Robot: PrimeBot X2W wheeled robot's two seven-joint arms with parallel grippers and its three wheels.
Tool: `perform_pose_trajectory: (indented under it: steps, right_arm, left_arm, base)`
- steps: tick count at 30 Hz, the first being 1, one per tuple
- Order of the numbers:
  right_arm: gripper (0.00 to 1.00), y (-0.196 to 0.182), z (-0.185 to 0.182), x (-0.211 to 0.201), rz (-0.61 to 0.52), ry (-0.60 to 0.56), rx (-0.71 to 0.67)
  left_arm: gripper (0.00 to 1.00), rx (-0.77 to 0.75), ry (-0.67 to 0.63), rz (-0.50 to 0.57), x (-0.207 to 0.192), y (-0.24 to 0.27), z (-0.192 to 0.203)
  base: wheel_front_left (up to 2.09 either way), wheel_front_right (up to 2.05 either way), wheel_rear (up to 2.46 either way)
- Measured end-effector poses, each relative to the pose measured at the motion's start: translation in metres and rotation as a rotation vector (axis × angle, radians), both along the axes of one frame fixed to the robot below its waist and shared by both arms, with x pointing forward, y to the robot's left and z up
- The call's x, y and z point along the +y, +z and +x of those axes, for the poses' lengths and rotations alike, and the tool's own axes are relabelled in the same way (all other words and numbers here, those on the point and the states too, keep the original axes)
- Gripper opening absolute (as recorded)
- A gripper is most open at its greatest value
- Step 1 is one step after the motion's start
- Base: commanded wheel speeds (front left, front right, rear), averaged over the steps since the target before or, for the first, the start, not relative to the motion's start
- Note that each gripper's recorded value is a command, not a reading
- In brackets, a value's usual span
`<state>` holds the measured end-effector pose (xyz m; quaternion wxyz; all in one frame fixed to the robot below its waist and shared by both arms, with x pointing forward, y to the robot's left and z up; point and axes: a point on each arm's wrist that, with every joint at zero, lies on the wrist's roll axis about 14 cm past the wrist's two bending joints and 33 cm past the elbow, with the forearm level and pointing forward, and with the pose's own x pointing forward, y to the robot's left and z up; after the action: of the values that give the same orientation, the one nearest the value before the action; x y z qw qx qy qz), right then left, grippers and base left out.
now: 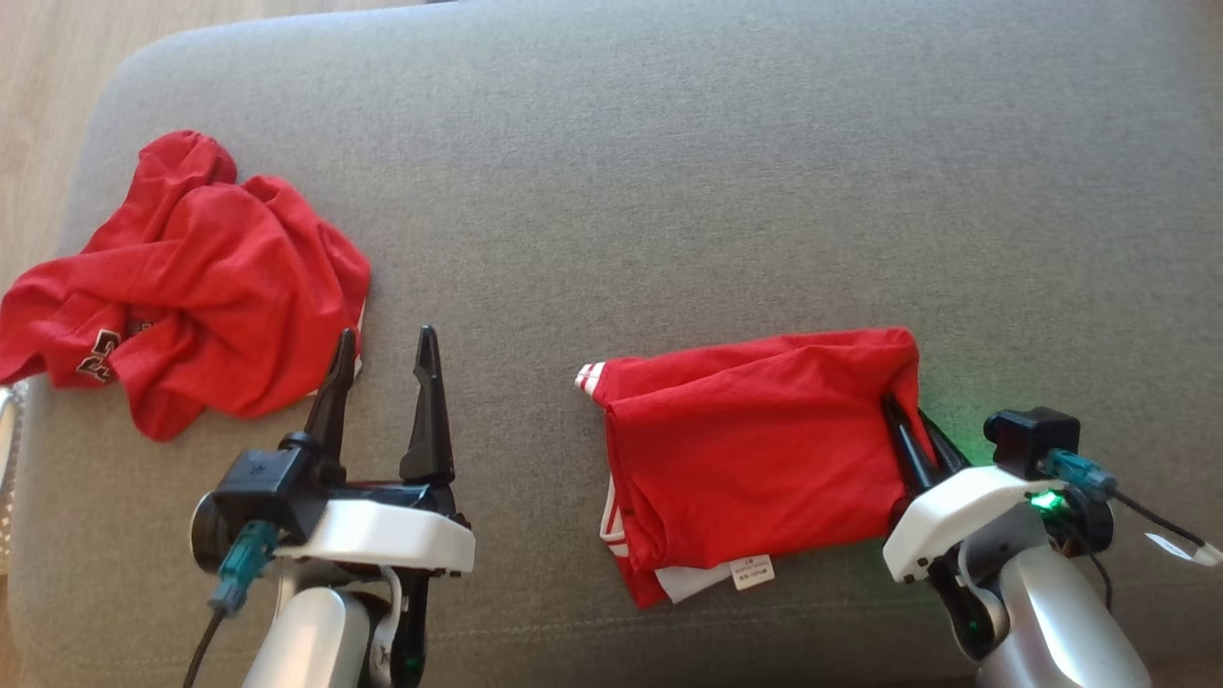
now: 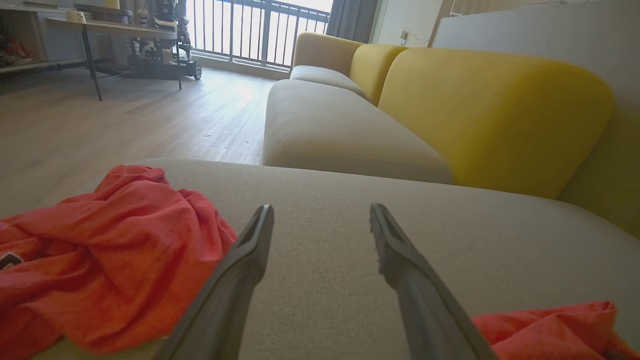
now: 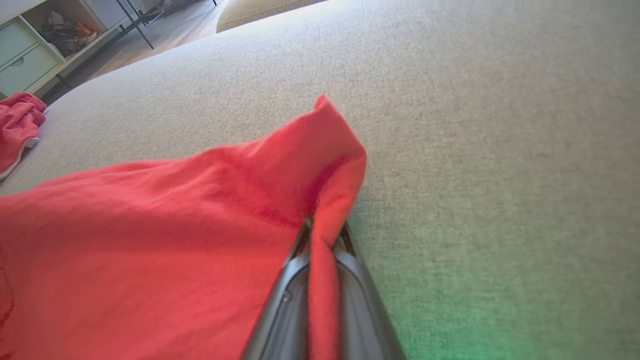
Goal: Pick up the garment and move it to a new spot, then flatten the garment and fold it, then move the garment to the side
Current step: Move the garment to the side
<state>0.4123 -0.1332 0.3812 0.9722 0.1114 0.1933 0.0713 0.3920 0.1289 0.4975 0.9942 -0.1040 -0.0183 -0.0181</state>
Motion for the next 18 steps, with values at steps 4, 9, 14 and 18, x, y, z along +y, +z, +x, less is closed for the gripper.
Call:
perform_pose_trajectory:
  steps: [4, 9, 14, 18]
  right_arm:
    - [0.0, 0.012, 0.005, -0.005, -0.041, 0.004, -0.054]
    - [0.0, 0.032, 0.013, -0.021, -0.121, 0.011, -0.126]
    - [0.0, 0.051, 0.023, -0.038, -0.234, 0.056, -0.177]
    - [0.0, 0.071, 0.04, -0.049, -0.361, 0.136, -0.215]
  left_arm:
    - [1.0, -0.011, -0.022, 0.002, -0.006, 0.003, 0.001]
    - [1.0, -0.018, -0.055, -0.004, -0.017, 0.005, 0.004]
    - [1.0, -0.024, -0.129, 0.011, -0.038, 0.003, 0.008]
    - [1.0, -0.038, -0.221, 0.025, -0.064, 0.002, 0.018]
  base:
    - [0.0, 0.0, 0.0]
    - [0.0, 0.0, 0.0]
    - [0.0, 0.0, 0.0]
    - [0.0, 0.0, 0.0]
